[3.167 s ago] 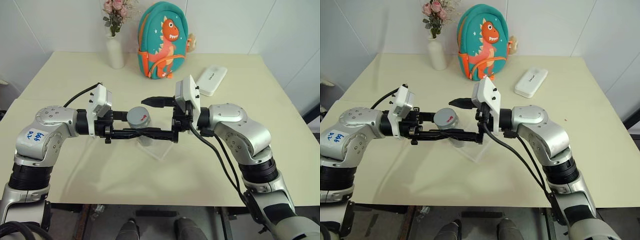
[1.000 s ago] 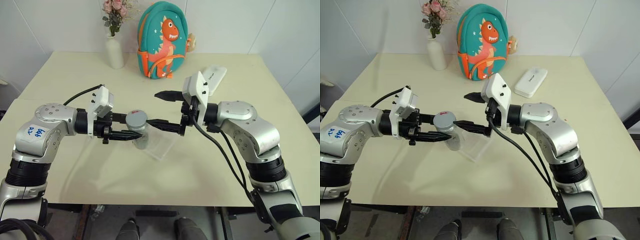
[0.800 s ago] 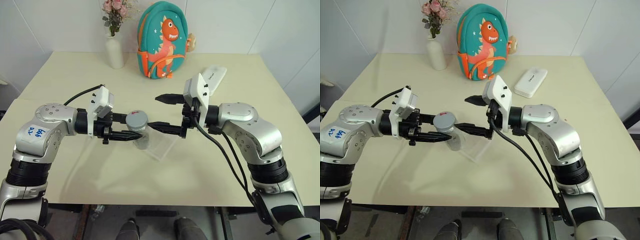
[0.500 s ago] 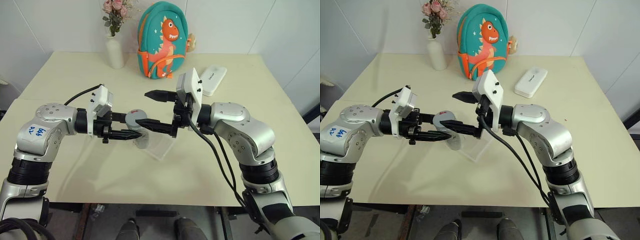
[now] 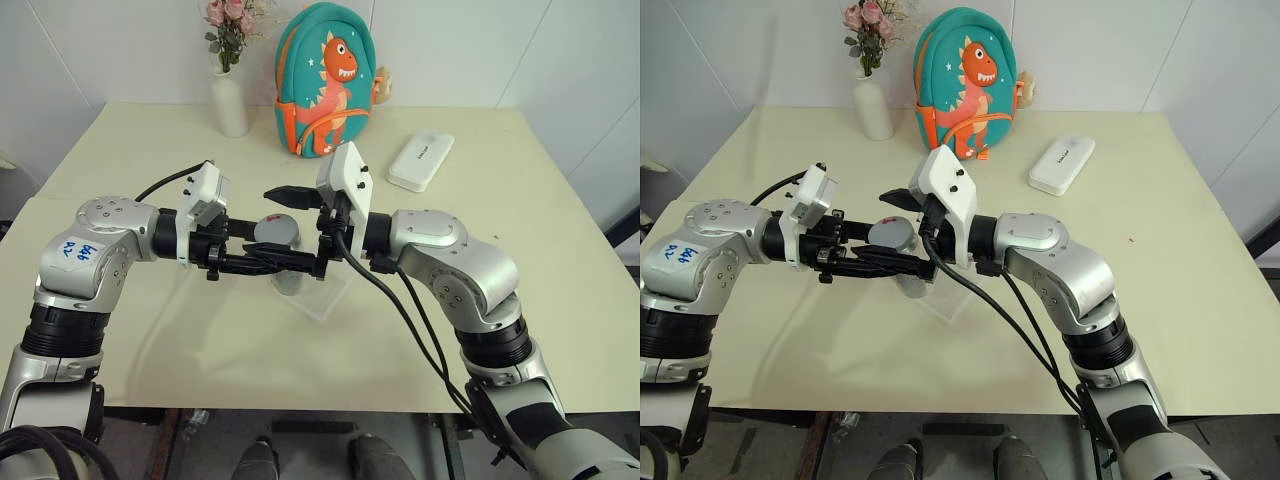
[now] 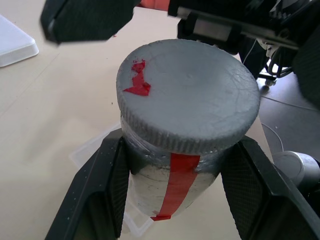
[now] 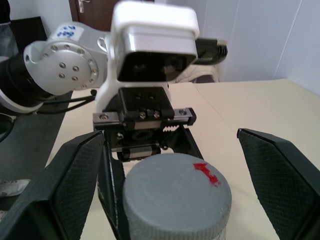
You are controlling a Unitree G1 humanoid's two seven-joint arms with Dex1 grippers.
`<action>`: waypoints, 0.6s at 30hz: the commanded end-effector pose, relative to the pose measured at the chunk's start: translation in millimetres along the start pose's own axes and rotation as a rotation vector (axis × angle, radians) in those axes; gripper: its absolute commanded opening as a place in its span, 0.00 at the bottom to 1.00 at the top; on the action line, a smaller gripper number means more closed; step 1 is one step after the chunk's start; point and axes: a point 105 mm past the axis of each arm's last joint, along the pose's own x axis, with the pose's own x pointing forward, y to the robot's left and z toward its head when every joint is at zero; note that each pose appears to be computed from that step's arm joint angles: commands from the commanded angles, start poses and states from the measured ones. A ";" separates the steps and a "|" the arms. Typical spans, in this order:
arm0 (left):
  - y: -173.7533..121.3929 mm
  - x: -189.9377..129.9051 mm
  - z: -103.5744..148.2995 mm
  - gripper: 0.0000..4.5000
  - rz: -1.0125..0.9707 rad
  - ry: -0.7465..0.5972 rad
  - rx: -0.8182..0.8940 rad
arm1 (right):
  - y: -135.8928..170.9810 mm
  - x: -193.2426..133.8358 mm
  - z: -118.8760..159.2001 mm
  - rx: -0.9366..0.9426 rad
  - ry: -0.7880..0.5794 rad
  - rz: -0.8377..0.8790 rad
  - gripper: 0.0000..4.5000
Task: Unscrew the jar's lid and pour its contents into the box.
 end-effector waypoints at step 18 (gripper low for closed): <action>-1.9 -0.3 8.8 0.53 0.003 0.003 0.058 | -13.1 1.9 4.1 -0.084 -0.003 -0.038 0.99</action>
